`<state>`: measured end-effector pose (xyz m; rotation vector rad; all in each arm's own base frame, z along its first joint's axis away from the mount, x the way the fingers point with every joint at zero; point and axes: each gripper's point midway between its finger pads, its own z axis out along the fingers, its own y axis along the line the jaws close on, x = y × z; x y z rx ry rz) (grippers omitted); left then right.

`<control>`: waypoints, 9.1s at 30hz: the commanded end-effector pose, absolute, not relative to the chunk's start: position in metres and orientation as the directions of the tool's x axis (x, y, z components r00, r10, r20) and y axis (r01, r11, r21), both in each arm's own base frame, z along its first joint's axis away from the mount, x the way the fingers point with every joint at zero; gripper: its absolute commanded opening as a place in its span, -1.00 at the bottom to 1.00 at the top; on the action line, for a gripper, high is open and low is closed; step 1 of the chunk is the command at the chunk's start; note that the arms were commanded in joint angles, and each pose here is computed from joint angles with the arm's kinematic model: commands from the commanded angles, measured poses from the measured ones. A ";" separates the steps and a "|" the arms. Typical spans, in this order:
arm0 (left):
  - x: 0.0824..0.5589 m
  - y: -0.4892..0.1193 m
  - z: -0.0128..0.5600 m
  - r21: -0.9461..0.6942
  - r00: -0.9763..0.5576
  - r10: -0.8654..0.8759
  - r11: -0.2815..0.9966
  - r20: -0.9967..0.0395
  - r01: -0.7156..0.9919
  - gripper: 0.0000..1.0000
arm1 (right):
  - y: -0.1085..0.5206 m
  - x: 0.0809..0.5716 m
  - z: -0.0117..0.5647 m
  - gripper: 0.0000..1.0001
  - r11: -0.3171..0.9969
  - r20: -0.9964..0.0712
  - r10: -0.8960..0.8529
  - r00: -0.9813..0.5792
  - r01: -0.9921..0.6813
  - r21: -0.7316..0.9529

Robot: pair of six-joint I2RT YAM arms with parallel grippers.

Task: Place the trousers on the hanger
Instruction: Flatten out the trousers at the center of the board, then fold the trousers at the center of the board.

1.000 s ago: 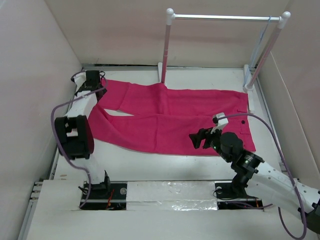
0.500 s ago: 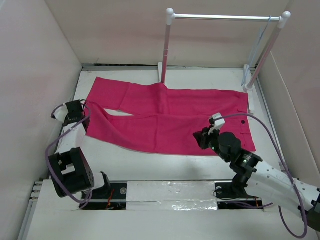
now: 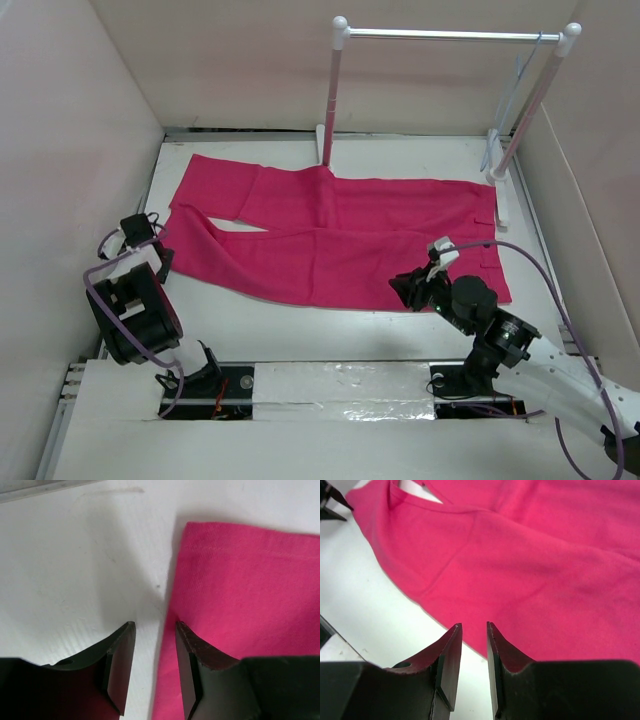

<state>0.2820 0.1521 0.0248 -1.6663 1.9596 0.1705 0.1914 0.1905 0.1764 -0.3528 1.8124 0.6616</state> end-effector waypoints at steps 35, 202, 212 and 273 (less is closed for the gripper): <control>0.302 0.077 0.261 -0.633 0.066 -0.697 0.603 -0.714 -0.485 -1.00 | 0.189 0.204 0.095 -0.81 0.893 -0.833 0.093 -0.546 -0.325 0.313; 0.453 0.114 0.242 -0.313 -0.093 -0.525 0.631 -0.846 -0.710 -1.00 | -0.153 0.430 0.167 -0.91 0.772 -0.748 0.400 -0.530 0.635 -0.036; 0.509 0.105 0.234 -0.265 -0.126 -0.480 0.664 -0.868 -0.700 -1.00 | -0.168 0.434 0.156 -0.95 0.764 -0.745 0.402 -0.531 0.643 -0.046; 0.443 0.030 0.015 -0.207 -0.452 -0.714 0.629 -0.534 -0.749 -0.76 | 0.043 0.288 0.157 -0.30 0.923 -0.883 0.356 -0.305 -0.030 0.383</control>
